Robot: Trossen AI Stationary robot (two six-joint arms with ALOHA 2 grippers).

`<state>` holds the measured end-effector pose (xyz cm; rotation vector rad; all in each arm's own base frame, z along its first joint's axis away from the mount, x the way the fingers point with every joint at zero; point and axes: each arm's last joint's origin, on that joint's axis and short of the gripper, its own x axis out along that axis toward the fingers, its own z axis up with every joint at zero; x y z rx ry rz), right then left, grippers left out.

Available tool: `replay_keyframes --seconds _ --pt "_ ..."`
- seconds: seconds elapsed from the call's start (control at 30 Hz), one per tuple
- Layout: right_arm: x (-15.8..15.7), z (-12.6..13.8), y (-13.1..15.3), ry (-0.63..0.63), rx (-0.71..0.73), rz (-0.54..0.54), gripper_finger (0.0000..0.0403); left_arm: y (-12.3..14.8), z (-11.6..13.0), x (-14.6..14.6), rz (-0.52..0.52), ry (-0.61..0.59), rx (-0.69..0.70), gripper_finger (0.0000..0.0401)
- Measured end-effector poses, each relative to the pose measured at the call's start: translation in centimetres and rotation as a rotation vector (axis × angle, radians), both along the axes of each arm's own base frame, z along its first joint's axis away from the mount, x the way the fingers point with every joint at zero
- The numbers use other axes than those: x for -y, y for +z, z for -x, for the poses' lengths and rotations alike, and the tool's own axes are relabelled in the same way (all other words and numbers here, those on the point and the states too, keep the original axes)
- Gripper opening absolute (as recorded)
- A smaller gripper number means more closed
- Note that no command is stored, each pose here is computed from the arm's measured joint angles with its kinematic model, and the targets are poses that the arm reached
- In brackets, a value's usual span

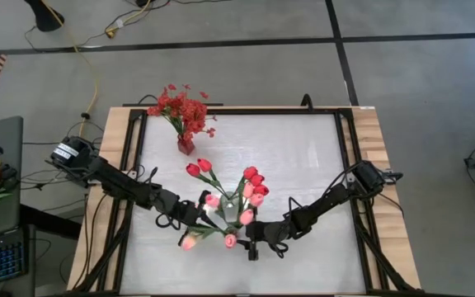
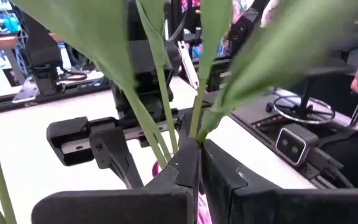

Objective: Sort flowers into vase by color
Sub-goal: Put the pink flower into the purple vase, then return to Home Position

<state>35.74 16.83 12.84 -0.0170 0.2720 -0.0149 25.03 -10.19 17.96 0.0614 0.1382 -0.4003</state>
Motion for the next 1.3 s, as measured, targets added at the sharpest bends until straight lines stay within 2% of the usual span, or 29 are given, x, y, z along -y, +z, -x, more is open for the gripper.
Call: replay_keyframes --seconds 0.23,0.33,0.5,0.7,0.83,1.07,1.3 --pt "0.0 0.0 0.0 0.000 0.000 0.000 0.0265 0.0 0.0 0.0 -0.033 0.005 0.011 0.0001" --pt "0.0 0.0 0.0 0.000 0.000 0.000 0.0265 -0.1 0.0 0.0 -0.037 -0.010 0.005 0.0015" --pt "0.0 0.0 0.0 0.000 0.000 0.001 0.0265 -0.3 0.1 0.0 -0.049 -0.033 -0.009 0.0067" --pt "0.0 0.0 0.0 0.000 -0.001 0.001 0.0265 0.0 0.7 -0.4 -0.025 0.030 -0.089 0.0146" --pt "0.0 0.0 0.0 0.001 -0.001 0.003 0.0265 0.5 1.6 -0.8 -0.040 0.039 -0.157 0.0179" --pt "0.1 0.3 0.5 0.007 -0.037 0.036 0.0265 1.8 3.5 -1.9 -0.082 0.131 -0.222 0.0190" --pt "0.4 0.9 2.1 0.022 -0.088 0.048 0.0265 3.0 4.7 -2.6 -0.102 0.202 -0.208 0.0190"
